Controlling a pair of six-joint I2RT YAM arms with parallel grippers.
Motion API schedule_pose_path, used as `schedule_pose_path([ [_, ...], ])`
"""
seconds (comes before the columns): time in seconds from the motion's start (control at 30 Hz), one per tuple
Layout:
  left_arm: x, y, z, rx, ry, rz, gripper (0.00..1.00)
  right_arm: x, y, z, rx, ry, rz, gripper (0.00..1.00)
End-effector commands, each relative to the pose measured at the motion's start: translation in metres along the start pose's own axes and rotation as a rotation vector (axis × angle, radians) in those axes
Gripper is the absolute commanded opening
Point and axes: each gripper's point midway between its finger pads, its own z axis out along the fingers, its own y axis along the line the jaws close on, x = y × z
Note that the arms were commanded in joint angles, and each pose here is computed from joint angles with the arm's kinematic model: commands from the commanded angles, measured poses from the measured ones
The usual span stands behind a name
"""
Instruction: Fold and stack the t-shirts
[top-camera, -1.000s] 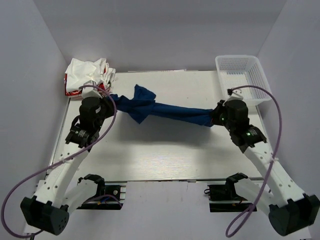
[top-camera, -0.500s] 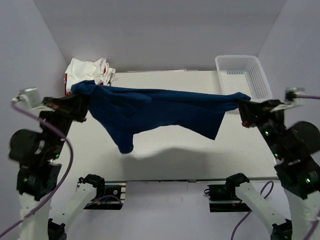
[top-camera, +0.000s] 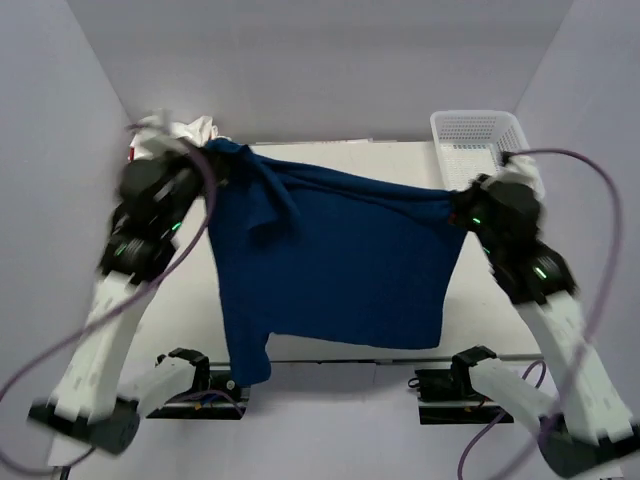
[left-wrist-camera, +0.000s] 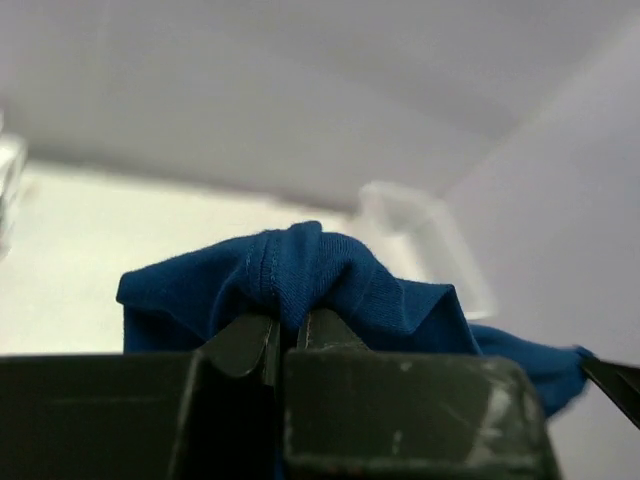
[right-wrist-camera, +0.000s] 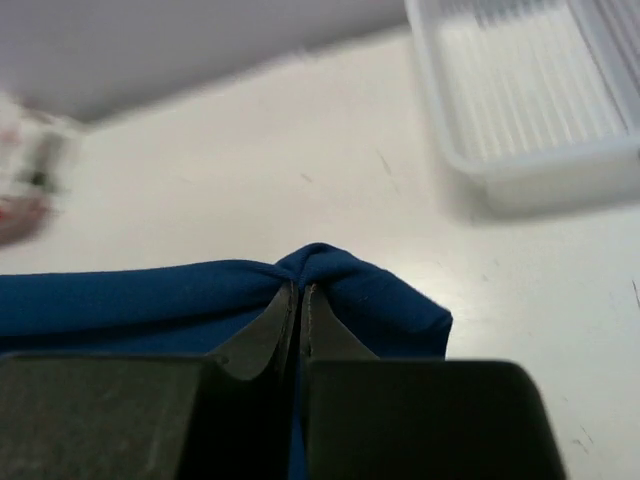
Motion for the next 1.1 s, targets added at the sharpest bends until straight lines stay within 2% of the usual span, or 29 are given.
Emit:
schedule_pose_path([
  [0.0,0.103,0.1,0.078,-0.355,0.224,0.009,0.05,0.073,-0.047,0.087,0.272,0.181,-0.09,0.0],
  [0.03,0.127,0.117,0.087,-0.41,0.287,0.02,0.35,0.089,-0.051,0.1,0.269,0.225,-0.087,0.0],
  [0.07,0.174,0.143,0.102,-0.472,0.411,0.033,0.62,0.101,-0.054,0.109,0.276,0.264,-0.088,0.0],
  [0.1,0.193,0.154,0.107,-0.501,0.46,0.039,0.83,0.108,-0.056,0.119,0.274,0.285,-0.107,0.06],
  [0.13,0.209,0.16,0.109,-0.516,0.518,0.039,1.0,0.136,-0.068,0.138,0.307,0.369,-0.124,0.22],
  [0.17,0.226,0.167,0.11,-0.528,0.566,0.038,1.0,0.138,-0.068,0.146,0.304,0.388,-0.119,0.42],
  [0.2,0.244,0.175,0.112,-0.542,0.612,0.037,1.0,0.153,-0.075,0.154,0.319,0.438,-0.145,0.79],
  [0.23,0.245,0.174,0.112,-0.535,0.617,0.034,1.0,0.167,-0.08,0.159,0.341,0.487,-0.155,0.87],
  [0.33,0.258,0.179,0.099,-0.527,0.638,0.038,1.0,0.168,-0.081,0.166,0.348,0.493,-0.154,0.89],
  [0.47,0.265,0.183,0.08,-0.525,0.635,0.037,1.0,0.182,-0.072,0.159,0.267,0.516,-0.162,0.89],
  [0.63,0.281,0.21,0.062,-0.627,0.666,0.09,1.0,0.232,-0.068,0.134,0.164,0.648,-0.155,0.91],
  [0.7,0.282,0.223,0.059,-0.685,0.665,0.098,1.0,0.248,-0.052,0.127,0.072,0.693,-0.134,0.91],
  [0.83,0.312,0.239,0.048,-0.739,0.705,0.031,1.0,0.288,-0.023,0.111,-0.082,0.773,-0.121,0.91],
  [0.97,0.342,0.257,0.029,-0.818,0.77,-0.02,1.0,0.314,-0.017,0.105,-0.086,0.821,-0.132,0.91],
  [1.07,0.369,0.273,-0.013,-0.926,0.85,-0.065,1.0,0.326,-0.035,0.099,0.017,0.838,-0.136,0.91],
])
